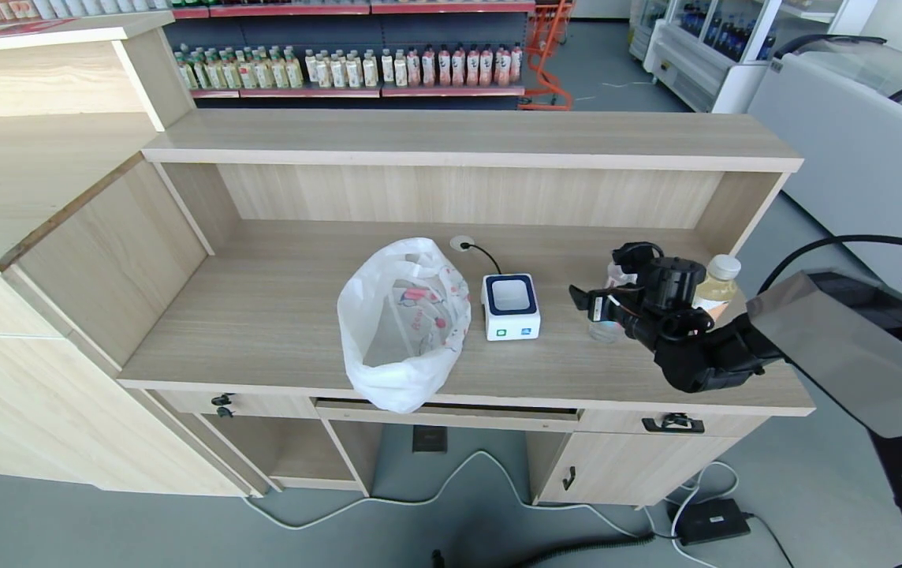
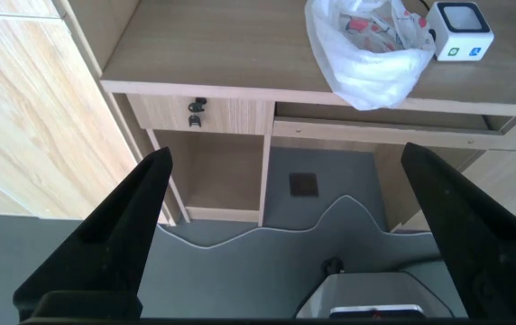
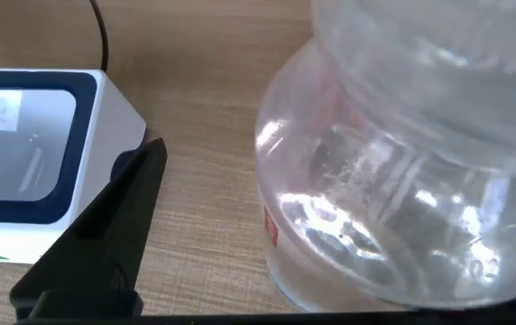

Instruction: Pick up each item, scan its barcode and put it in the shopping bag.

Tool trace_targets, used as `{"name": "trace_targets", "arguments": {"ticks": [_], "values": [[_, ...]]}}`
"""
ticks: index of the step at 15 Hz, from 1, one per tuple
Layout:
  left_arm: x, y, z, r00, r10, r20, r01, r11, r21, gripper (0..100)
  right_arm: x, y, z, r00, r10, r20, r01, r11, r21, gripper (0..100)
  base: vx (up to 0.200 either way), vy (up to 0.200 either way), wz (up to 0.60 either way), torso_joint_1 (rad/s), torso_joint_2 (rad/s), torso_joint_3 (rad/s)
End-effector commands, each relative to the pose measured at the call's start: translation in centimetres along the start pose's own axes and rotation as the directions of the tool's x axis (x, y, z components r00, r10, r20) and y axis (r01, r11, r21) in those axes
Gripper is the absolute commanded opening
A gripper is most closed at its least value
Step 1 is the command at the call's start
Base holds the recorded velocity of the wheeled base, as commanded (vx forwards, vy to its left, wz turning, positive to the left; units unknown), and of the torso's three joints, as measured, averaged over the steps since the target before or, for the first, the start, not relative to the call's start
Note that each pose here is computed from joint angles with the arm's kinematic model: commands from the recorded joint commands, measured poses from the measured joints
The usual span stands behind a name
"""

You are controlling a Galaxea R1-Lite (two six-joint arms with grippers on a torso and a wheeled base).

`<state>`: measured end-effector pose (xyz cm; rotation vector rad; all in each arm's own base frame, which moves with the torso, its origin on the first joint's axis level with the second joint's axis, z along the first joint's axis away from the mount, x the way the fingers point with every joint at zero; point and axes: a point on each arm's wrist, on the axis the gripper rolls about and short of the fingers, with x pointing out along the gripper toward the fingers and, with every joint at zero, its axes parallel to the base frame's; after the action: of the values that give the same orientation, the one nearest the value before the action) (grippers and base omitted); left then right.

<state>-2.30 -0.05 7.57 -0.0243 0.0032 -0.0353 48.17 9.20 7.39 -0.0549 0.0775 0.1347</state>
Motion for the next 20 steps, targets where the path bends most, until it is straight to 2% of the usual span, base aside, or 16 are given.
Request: {"name": "trace_targets", "arguments": {"ticks": [1,2,8,11,17,20], "values": [[0.0,0.0,0.0,1.000,0.000,0.000,0.000,1.000,0.000,100,0.4,0.0,0.0,1.000,-0.002,0.012,0.002,1.000,0.000,100,0.000,0.000,0.00,0.000,0.00,0.000],[0.0,0.0,0.0,1.000,0.000,0.001,0.000,1.000,0.000,100,0.5,0.0,0.0,1.000,-0.002,0.013,0.002,1.000,-0.002,0,0.000,0.000,0.00,0.000,0.00,0.000],[0.0,0.0,0.0,1.000,0.000,0.000,0.000,1.000,0.000,100,0.3,-0.5,0.6,0.999,-0.015,0.028,0.015,1.000,-0.008,0,0.000,0.000,0.00,0.000,0.00,0.000],[0.0,0.0,0.0,1.000,0.000,0.001,0.000,1.000,0.000,100,0.1,-1.0,-0.6,1.000,-0.030,-0.008,0.029,0.999,-0.046,0,0.000,0.000,0.00,0.000,0.00,0.000],[0.0,0.0,0.0,1.000,0.000,0.001,0.000,1.000,0.000,100,-1.0,-1.0,-2.2,0.999,-0.028,-0.038,0.026,0.998,-0.054,0,0.000,0.000,0.00,0.000,0.00,0.000],[0.0,0.0,0.0,1.000,0.000,0.000,0.000,1.000,0.000,100,-1.5,-1.1,0.4,0.999,-0.027,0.021,0.027,0.999,-0.032,0,0.000,0.000,0.00,0.000,0.00,0.000]]}}
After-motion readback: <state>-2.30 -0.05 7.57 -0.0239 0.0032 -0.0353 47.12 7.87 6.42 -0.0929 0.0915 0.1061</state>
